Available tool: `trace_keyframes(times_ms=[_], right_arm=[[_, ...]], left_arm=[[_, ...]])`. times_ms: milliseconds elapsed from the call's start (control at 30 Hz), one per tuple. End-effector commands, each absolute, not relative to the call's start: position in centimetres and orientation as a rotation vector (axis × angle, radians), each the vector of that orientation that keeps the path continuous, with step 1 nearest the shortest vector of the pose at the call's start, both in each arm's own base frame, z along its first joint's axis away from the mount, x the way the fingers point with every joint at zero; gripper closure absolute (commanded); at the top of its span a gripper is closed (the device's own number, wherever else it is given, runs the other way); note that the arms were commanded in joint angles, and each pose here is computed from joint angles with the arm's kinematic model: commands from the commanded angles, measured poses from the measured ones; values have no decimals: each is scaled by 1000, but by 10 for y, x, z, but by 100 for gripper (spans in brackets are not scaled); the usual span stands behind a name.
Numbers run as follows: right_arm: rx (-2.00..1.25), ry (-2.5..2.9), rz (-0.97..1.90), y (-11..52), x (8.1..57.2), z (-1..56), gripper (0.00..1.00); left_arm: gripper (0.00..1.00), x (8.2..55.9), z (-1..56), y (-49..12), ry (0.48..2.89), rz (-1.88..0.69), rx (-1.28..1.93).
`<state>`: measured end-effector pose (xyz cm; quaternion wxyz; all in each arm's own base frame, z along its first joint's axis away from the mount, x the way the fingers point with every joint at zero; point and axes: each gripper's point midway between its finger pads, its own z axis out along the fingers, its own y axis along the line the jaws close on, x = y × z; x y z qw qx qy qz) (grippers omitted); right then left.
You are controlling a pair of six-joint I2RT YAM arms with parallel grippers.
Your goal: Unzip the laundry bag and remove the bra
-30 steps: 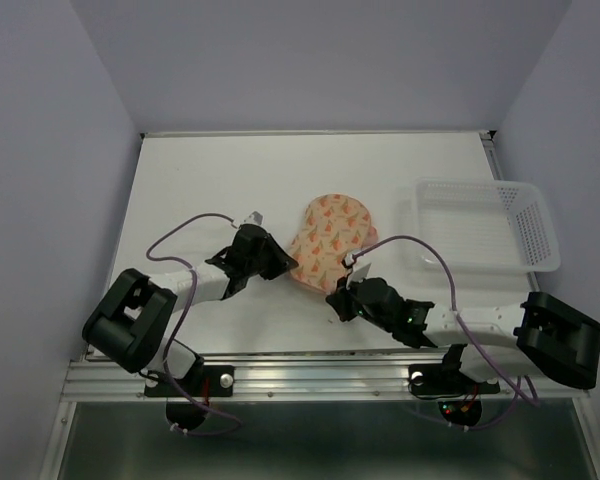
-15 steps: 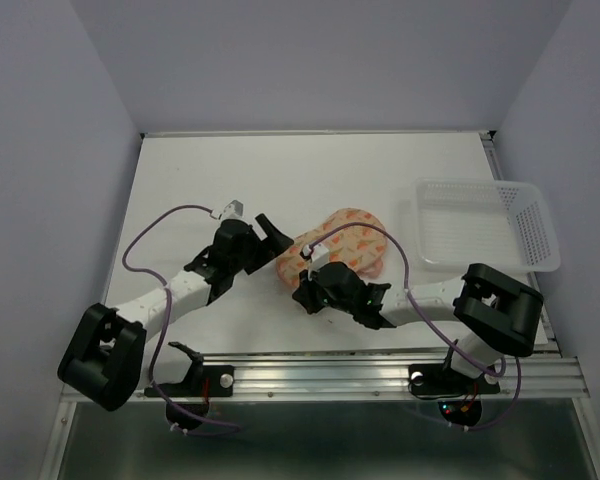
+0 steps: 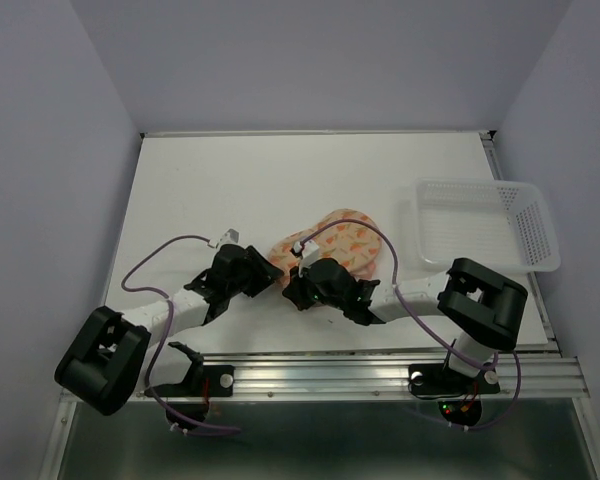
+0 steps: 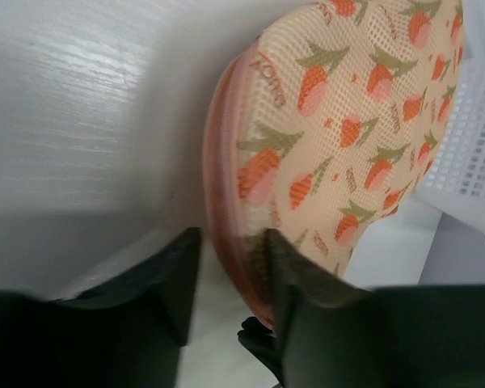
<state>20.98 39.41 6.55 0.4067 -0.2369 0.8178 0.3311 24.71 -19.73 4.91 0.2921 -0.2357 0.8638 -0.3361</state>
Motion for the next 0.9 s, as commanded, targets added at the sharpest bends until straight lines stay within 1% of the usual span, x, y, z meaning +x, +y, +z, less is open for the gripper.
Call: trace_keyframes(times_ms=[0,33,67,133,167,233,333,367,433,500,633,700,767,800,833,867], right_arm=[[-566,1997,897,406,212,84,99],[-566,1999,892,405,212,83,99],[-559,1999,888,402,212,84,99],[-554,2018,873,394,208,77,99],[-547,2014,873,391,208,79,99],[-542,2041,858,379,202,70,99],[-523,2048,849,364,197,72,99],[-520,2077,817,352,193,61,99],[-503,2067,813,342,190,67,99],[-495,2087,774,326,186,60,99],[-501,2076,767,318,184,64,99],[-536,2081,785,323,181,62,99],[-567,2088,814,335,180,62,99],[-575,2088,825,340,180,62,99],[-575,2072,846,349,183,69,99],[-580,2066,859,355,184,70,99]], left_arm=[[62,259,68,-213,2235,-988,-588],[72,260,69,-213,2232,-984,-584],[87,262,70,-213,2227,-981,-584],[99,264,71,-212,2222,-966,-581],[100,265,71,-212,2222,-961,-576],[100,268,70,-210,2227,-931,-569],[100,273,65,-207,2243,-890,-564],[100,277,67,-205,2236,-884,-562],[100,279,64,-204,2245,-868,-560],[100,284,63,-203,2245,-848,-546],[100,298,59,-204,2270,-801,-503],[100,312,68,-207,2252,-801,-483],[95,327,75,-207,2245,-783,-461],[91,330,73,-206,2262,-761,-460],[87,340,84,-208,2239,-764,-442],[74,344,88,-206,2232,-760,-442]])
